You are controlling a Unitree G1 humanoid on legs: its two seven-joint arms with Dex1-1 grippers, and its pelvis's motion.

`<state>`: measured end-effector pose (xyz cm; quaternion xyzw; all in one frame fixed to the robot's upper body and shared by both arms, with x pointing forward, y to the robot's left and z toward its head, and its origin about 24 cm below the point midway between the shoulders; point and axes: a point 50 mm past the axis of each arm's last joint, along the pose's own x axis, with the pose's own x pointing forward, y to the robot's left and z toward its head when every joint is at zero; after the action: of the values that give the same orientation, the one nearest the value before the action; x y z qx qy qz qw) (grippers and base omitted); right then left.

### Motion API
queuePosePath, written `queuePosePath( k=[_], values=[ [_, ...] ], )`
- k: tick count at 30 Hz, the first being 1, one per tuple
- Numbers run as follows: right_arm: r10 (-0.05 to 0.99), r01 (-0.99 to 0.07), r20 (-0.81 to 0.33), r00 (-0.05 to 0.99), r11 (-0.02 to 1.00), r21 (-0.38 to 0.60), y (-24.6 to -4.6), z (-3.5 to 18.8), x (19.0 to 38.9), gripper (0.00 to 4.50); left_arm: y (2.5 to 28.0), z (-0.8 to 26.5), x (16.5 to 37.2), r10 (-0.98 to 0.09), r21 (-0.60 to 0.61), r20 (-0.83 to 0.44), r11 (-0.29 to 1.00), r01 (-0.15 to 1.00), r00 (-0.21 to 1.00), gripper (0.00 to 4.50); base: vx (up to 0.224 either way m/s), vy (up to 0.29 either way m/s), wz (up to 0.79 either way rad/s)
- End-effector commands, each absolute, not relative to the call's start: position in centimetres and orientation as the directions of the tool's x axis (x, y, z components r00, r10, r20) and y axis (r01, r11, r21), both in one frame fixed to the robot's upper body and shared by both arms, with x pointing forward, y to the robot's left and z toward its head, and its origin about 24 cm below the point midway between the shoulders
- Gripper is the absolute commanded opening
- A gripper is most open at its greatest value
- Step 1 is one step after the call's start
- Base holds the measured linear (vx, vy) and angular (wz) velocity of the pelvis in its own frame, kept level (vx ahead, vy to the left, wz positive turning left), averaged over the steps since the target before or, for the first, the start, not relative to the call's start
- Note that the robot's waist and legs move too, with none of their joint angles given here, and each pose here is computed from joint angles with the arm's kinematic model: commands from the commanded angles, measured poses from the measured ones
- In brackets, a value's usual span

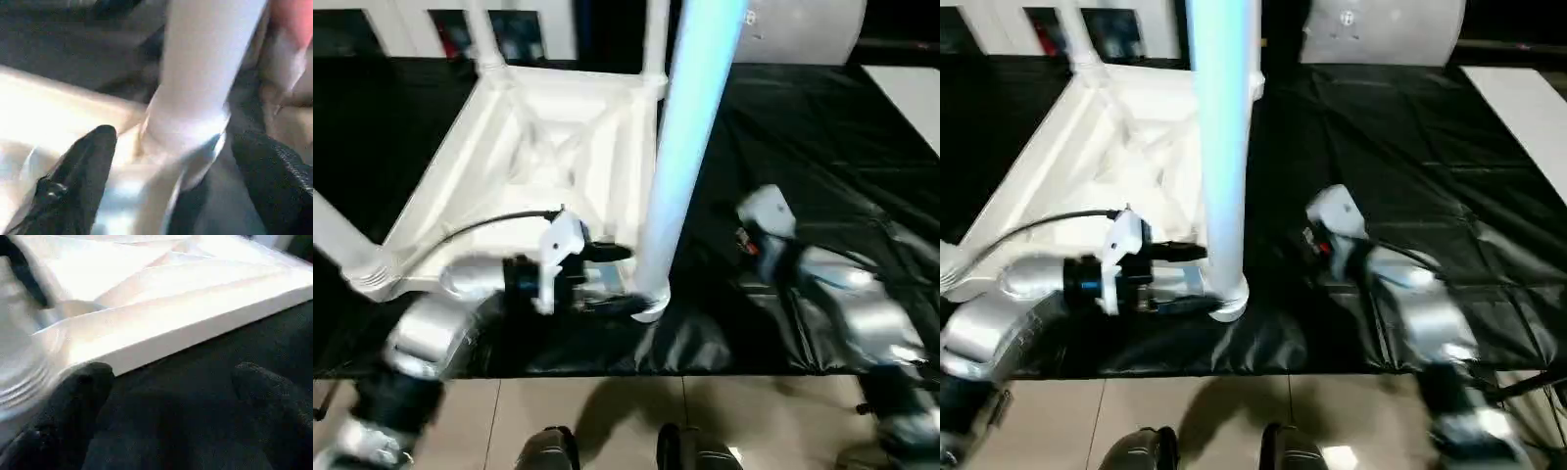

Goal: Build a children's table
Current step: Rotate table base, then rotate leg to tighten

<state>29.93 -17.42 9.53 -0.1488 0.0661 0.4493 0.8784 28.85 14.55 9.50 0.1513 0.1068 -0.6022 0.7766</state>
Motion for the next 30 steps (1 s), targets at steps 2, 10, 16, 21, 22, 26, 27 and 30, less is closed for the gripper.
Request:
queuePosePath(
  k=[2,10,16,21,22,26,27,30],
  values=[
    [0.836,-0.887,-0.297,0.461,0.435,-0.154,-17.3,9.9,28.1,4.5,15.0,9.4,29.7,-0.876,0.155,-0.427,0.172,0.973,0.223,3.73,0.0,0.0,0.0],
    [0.875,-0.937,-0.335,0.349,0.323,-0.132,-17.0,10.4,25.9,4.5,16.4,9.0,31.0,-0.822,0.163,-0.548,0.077,0.984,0.155,3.09,0.0,0.0,0.0],
    [0.88,-0.942,-0.336,0.335,0.316,-0.112,-16.7,10.4,25.4,4.5,16.9,9.0,30.9,-0.815,0.132,-0.568,0.053,0.99,0.12,2.59,0.0,0.0,0.0],
    [0.885,-0.945,-0.332,0.326,0.312,-0.096,-16.5,10.3,25.1,4.5,17.3,8.9,31.1,-0.833,0.109,-0.541,0.062,0.992,0.112,2.17,0.0,0.0,0.0],
    [0.886,-0.946,-0.332,0.325,0.312,-0.094,-16.4,10.3,25.1,4.5,17.3,8.9,31.1,-0.837,0.101,-0.537,0.062,0.993,0.106,2.17,0.0,0.0,0.0],
    [0.888,-0.946,-0.329,0.323,0.311,-0.089,-16.3,10.3,25.1,4.5,17.4,8.9,31.0,-0.844,0.089,-0.527,0.065,0.994,0.102,1.84,0.0,0.0,0.0],
    [0.888,-0.946,-0.328,0.322,0.311,-0.087,-16.3,10.3,25.1,4.5,17.4,8.9,31.0,-0.844,0.085,-0.527,0.067,0.994,0.101,1.77,0.0,0.0,0.0],
    [0.889,-0.947,-0.327,0.32,0.311,-0.083,-16.2,10.3,25.2,4.5,17.8,8.6,31.0,-0.837,0.08,-0.538,0.071,0.994,0.103,1.41,0.0,0.0,0.0]
  ],
)
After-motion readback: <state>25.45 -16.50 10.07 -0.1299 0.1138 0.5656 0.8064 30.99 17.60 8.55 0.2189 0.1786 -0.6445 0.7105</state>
